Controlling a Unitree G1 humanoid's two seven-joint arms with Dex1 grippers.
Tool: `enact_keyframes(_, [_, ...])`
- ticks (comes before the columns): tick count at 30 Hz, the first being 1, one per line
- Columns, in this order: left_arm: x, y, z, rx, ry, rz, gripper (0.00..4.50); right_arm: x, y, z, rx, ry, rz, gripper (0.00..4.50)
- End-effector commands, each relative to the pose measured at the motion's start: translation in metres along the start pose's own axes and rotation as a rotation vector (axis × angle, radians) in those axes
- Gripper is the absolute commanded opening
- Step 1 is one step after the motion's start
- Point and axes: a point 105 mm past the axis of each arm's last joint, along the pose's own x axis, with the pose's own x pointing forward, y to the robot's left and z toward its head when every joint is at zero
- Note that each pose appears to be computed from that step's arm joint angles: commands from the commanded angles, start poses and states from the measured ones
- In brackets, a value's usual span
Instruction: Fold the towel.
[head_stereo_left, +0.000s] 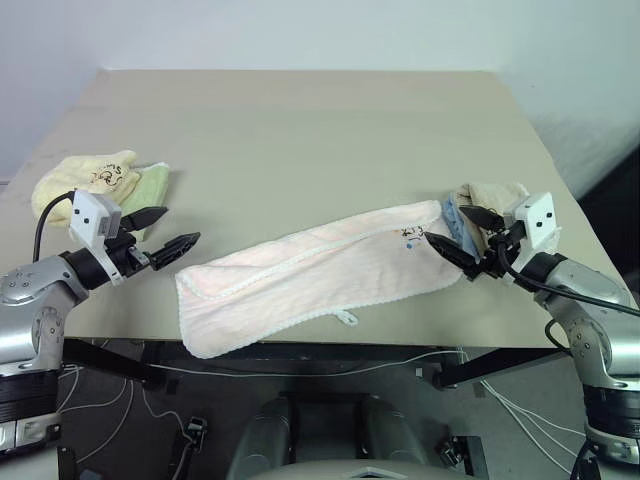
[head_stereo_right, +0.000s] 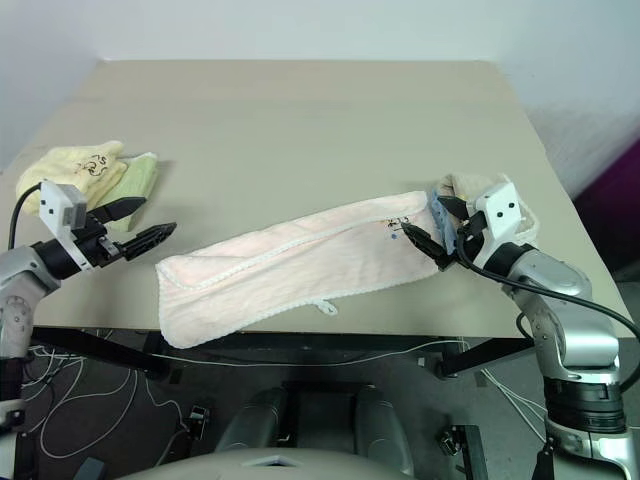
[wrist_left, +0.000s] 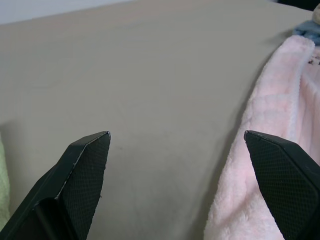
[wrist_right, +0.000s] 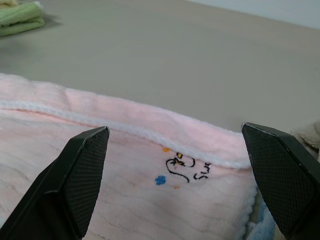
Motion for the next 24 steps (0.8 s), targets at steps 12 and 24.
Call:
enact_keyframes(12, [0.0, -0.024, 0.008, 0.209, 0.098, -0.222, 4.5, 0.015, 0.005, 0.013, -0.051, -0.051, 0.013, 4.45])
enact_keyframes(24, [-0.024, -0.039, -0.008, 0.482, 0.347, -0.631, 4.5, 0.012, 0.018, -0.001, -0.024, -0.028, 0.027, 4.45])
